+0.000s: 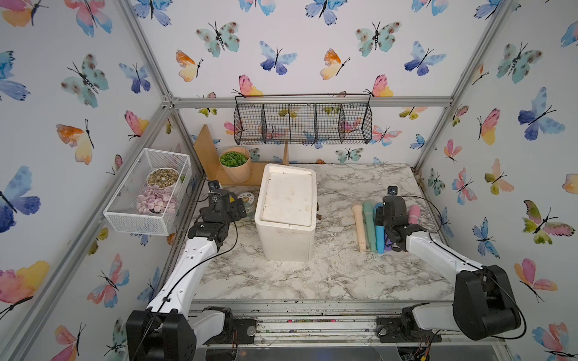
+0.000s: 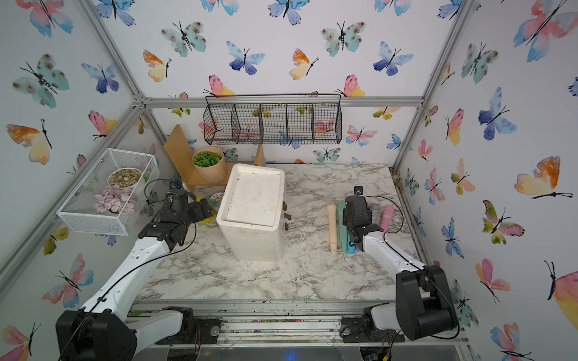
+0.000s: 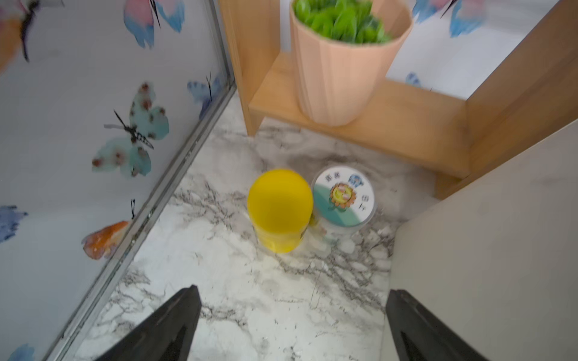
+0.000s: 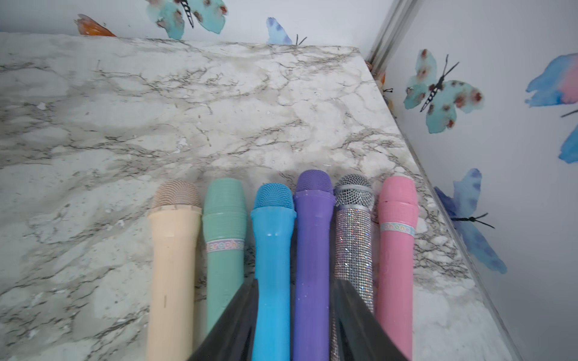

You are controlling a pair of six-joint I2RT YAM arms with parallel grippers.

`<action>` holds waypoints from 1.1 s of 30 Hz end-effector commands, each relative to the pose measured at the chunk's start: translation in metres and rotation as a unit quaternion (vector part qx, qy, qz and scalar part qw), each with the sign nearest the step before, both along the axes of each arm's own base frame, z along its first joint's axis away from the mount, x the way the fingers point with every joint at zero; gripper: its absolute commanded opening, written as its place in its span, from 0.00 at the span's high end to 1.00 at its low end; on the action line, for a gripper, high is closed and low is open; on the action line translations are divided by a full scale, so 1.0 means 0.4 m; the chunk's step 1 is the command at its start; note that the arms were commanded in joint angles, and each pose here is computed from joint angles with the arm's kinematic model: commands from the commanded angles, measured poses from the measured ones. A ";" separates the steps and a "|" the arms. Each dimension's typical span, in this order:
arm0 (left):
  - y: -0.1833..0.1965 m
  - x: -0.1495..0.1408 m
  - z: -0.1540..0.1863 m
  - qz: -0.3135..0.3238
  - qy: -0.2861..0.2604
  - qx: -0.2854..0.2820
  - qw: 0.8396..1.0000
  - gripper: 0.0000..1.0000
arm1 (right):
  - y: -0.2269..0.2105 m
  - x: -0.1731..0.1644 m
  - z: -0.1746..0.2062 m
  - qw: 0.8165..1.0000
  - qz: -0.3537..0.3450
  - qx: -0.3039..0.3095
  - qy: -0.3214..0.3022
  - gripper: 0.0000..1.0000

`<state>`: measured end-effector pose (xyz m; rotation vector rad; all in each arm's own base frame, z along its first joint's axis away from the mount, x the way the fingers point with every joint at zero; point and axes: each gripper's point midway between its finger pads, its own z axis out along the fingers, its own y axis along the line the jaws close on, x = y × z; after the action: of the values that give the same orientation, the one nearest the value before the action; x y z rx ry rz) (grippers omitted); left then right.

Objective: Take the microphone out of the drawer
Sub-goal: Reset both arms

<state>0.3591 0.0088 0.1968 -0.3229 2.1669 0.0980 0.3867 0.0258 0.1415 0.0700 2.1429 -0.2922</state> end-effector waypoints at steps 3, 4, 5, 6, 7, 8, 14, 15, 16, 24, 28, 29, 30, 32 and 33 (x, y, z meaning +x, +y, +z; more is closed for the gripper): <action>0.049 0.001 -0.062 0.013 -0.063 0.012 0.998 0.02 | -0.025 -0.024 0.027 0.993 0.015 0.012 -0.118 0.54; 0.052 -0.002 -0.081 0.014 -0.066 0.013 0.998 0.02 | -0.033 -0.036 0.016 0.992 0.015 0.011 -0.124 0.54; 0.052 -0.006 -0.097 0.011 -0.067 0.014 0.998 0.02 | -0.035 -0.043 0.005 0.992 0.019 0.007 -0.122 0.53; 0.051 -0.011 -0.112 0.007 -0.064 0.018 0.998 0.01 | -0.036 -0.048 -0.009 0.993 0.024 0.002 -0.113 0.53; 0.053 -0.016 -0.124 0.007 -0.068 0.021 0.997 0.02 | -0.037 -0.050 -0.022 0.994 0.028 -0.002 -0.103 0.53; 0.054 -0.018 -0.131 0.006 -0.073 0.025 0.997 0.01 | -0.037 -0.051 -0.034 0.995 0.032 -0.004 -0.095 0.53; 0.061 -0.037 -0.173 0.007 -0.116 0.040 0.992 0.02 | -0.031 -0.078 -0.053 0.985 0.052 0.017 -0.161 0.52; 0.058 -0.038 -0.169 0.003 -0.132 0.041 0.990 0.02 | -0.028 -0.078 -0.036 0.981 0.056 0.018 -0.185 0.51; 0.056 -0.038 -0.163 0.001 -0.148 0.041 0.988 0.02 | -0.026 -0.076 -0.028 0.979 0.059 0.021 -0.194 0.51; 0.041 -0.006 -0.193 -0.014 -0.200 0.044 0.979 0.02 | -0.008 -0.039 -0.084 0.977 0.097 0.035 -0.187 0.51; 0.034 -0.013 -0.181 -0.011 -0.227 0.061 0.972 0.02 | 0.002 -0.034 -0.077 0.972 0.115 0.029 -0.202 0.43; 0.036 -0.008 -0.186 -0.008 -0.214 0.060 0.975 0.02 | 0.006 -0.026 -0.097 0.977 0.119 0.037 -0.175 0.31; 0.033 -0.008 -0.200 -0.013 -0.200 0.054 0.978 0.02 | 0.007 -0.021 -0.090 0.973 0.125 0.040 -0.189 0.07; 0.036 -0.010 -0.186 -0.010 -0.217 0.058 0.974 0.02 | 0.007 -0.021 -0.082 0.971 0.129 0.042 -0.198 0.02; 0.035 -0.008 -0.188 -0.010 -0.213 0.057 0.975 0.02 | 0.005 -0.019 -0.093 0.974 0.126 0.042 -0.182 0.02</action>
<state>0.3510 0.0212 0.1008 -0.2232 1.8087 0.1240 0.3736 0.0207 0.0987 -0.0625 1.7840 -0.0785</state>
